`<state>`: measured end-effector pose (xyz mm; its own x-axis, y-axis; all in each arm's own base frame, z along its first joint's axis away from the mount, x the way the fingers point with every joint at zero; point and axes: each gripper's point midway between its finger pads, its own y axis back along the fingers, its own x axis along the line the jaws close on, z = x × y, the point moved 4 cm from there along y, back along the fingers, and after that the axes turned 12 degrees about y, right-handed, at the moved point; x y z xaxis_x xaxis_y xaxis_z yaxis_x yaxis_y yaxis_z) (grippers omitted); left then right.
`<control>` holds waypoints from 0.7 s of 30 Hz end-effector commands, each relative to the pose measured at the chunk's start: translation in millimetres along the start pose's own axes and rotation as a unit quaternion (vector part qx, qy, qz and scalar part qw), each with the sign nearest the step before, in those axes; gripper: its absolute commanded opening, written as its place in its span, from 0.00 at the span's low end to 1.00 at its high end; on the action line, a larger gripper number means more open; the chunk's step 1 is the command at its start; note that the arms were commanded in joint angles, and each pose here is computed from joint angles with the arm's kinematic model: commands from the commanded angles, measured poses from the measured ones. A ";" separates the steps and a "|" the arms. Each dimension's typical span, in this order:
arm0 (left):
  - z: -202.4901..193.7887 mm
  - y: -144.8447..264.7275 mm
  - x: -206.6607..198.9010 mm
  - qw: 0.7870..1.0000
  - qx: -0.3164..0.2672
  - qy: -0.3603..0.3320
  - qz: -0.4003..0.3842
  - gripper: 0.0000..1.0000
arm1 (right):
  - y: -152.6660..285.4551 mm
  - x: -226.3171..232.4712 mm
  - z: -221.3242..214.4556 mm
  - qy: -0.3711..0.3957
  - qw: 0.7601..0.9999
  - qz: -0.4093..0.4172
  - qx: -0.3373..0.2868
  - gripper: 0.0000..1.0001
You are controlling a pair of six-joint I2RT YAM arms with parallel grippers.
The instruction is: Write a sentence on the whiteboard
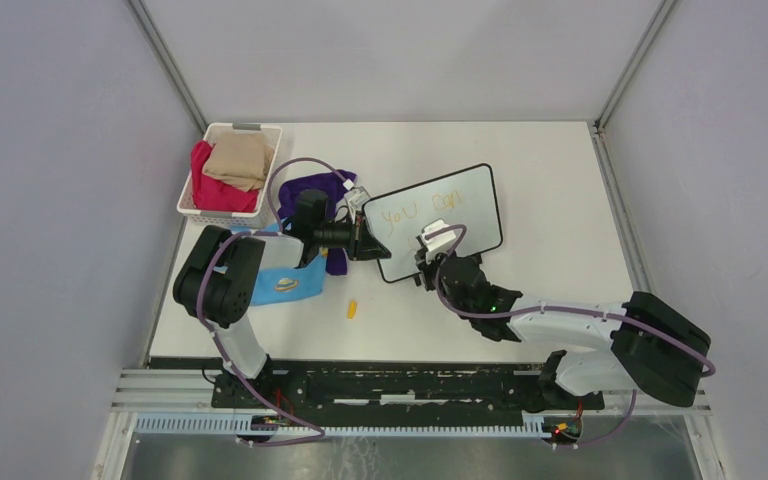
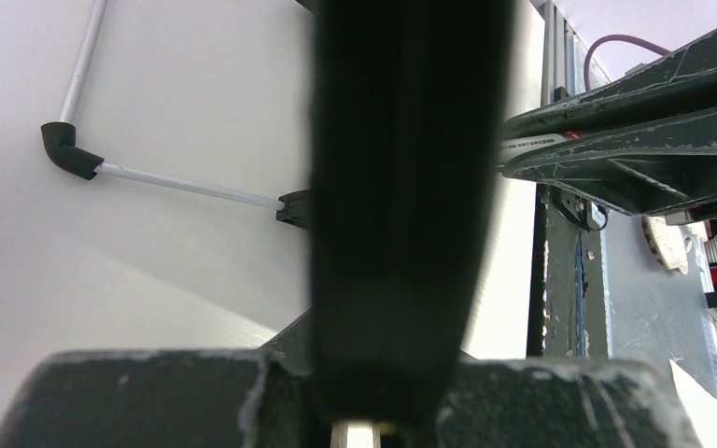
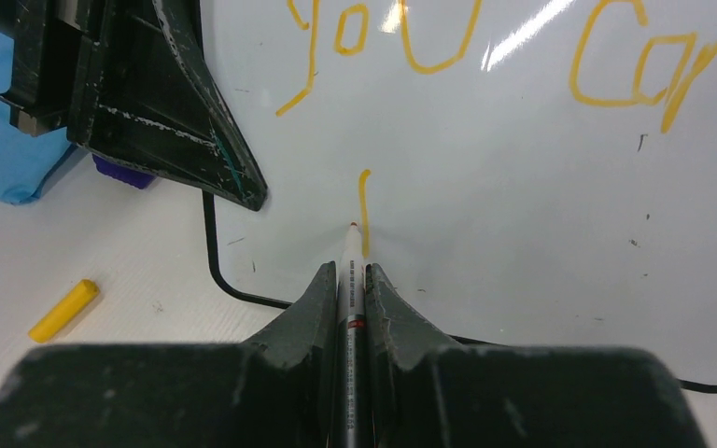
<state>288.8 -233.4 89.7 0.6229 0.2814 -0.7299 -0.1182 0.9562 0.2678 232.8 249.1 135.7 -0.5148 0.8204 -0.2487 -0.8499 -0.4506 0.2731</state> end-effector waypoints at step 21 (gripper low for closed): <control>-29.8 -4.3 19.3 0.997 0.039 0.037 0.058 0.02 | 4.5 4.0 -22.2 0.007 1.000 0.015 0.022 0.00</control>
<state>289.0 -233.3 89.4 0.6170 0.2862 -0.7330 -0.1180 0.9546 0.2734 224.3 255.8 122.9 -0.5797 0.7805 -0.2343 -0.8058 -0.5063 0.3072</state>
